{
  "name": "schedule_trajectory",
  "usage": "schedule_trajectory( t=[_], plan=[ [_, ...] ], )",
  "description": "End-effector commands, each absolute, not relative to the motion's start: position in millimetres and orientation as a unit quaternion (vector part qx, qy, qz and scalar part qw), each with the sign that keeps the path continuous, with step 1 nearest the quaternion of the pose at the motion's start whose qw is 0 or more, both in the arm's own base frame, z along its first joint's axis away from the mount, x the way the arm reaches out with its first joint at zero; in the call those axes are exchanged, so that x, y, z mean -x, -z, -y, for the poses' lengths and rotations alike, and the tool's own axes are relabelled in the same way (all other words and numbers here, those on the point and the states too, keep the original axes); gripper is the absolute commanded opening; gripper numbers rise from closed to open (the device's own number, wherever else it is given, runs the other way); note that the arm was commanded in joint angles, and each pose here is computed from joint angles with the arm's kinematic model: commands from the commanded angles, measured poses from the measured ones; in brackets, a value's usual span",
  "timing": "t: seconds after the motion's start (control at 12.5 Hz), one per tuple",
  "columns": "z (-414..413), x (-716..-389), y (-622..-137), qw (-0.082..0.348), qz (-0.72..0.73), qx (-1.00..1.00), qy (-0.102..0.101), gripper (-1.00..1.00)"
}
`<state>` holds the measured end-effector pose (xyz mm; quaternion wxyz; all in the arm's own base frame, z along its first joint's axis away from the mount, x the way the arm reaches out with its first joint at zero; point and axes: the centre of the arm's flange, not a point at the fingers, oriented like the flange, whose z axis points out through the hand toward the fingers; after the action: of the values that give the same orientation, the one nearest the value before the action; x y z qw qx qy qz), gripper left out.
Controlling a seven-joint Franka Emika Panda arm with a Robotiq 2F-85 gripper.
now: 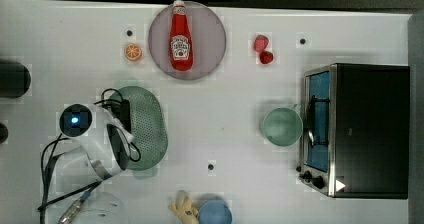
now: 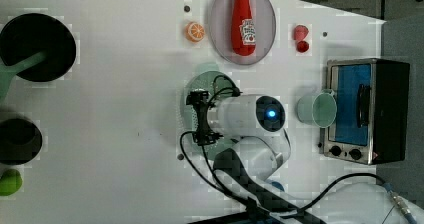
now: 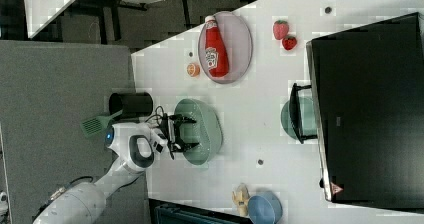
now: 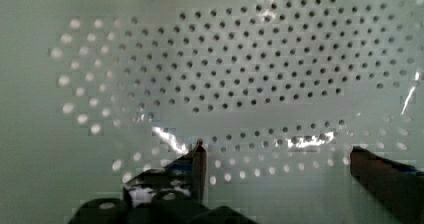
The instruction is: Drag strainer right to left.
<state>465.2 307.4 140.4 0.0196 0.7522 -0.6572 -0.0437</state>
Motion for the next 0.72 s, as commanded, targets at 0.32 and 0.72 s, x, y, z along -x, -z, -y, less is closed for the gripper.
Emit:
schedule_trajectory(
  t=[0.32, 0.72],
  plan=[
    [-367, -477, -159, -0.005, 0.692, -0.717, 0.087, 1.0],
    [-415, -477, -161, -0.023, 0.694, -0.712, 0.102, 1.0]
  ],
)
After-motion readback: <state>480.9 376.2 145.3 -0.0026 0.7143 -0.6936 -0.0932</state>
